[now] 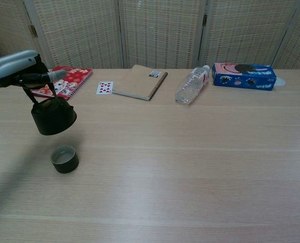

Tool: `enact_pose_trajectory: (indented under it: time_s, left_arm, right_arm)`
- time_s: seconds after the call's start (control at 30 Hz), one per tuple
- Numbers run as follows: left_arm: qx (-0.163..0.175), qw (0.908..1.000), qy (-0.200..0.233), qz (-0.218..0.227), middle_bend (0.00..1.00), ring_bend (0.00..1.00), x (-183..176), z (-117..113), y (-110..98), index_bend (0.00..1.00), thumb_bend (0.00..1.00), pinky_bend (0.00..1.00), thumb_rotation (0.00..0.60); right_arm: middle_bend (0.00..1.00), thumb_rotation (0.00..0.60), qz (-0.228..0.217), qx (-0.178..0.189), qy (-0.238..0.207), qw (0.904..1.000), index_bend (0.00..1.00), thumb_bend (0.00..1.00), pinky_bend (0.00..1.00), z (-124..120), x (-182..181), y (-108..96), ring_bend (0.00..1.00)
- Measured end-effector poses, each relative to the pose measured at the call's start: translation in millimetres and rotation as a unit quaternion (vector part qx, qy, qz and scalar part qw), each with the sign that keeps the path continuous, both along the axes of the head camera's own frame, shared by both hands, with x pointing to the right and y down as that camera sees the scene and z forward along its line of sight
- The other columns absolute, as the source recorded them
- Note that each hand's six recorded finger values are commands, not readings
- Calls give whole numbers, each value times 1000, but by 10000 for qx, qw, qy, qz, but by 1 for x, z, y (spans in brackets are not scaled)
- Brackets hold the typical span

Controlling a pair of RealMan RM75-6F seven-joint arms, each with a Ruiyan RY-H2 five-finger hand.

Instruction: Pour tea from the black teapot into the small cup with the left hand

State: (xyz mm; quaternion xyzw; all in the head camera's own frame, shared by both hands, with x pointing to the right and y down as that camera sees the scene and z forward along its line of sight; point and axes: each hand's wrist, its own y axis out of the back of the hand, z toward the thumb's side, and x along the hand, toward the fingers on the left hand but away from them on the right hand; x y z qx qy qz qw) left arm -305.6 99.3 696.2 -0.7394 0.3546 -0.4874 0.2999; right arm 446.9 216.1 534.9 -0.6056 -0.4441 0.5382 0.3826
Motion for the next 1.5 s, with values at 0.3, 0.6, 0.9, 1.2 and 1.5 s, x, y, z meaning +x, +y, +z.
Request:
enact_pose_trajectory:
  time_s: [0.3, 0.6, 0.9, 1.2, 1.5]
  left_arm:
    - [-139, 9995, -240, -134, 1000, 949, -11, 23, -12, 1000, 246, 136, 104]
    - [-46, 9972, -746, -62, 1000, 941, -27, 46, -20, 1000, 247, 121, 100]
    - [-12, 9955, -944, -4, 1000, 936, -32, 64, -19, 1000, 246, 112, 102]
    - [1, 9951, -983, 108, 1000, 875, -29, 73, -15, 1000, 246, 86, 103]
    - [42, 9943, -1046, 189, 983, 754, -29, 73, -12, 920, 246, 68, 102]
  right_arm:
    - [184, 600, 8, -56, 4, 10000, 156, 282, 20, 4, 1, -1, 219]
    - [184, 600, 22, -97, 36, 9999, 156, 282, 20, 5, 1, -2, 219]
    - [184, 600, 18, -96, 52, 9999, 156, 282, 20, 5, 0, -2, 219]
    - [184, 600, 13, -112, 46, 9999, 156, 282, 20, 6, -1, -2, 218]
    - [185, 600, 27, -99, 33, 9999, 156, 281, 20, 6, 0, -1, 218]
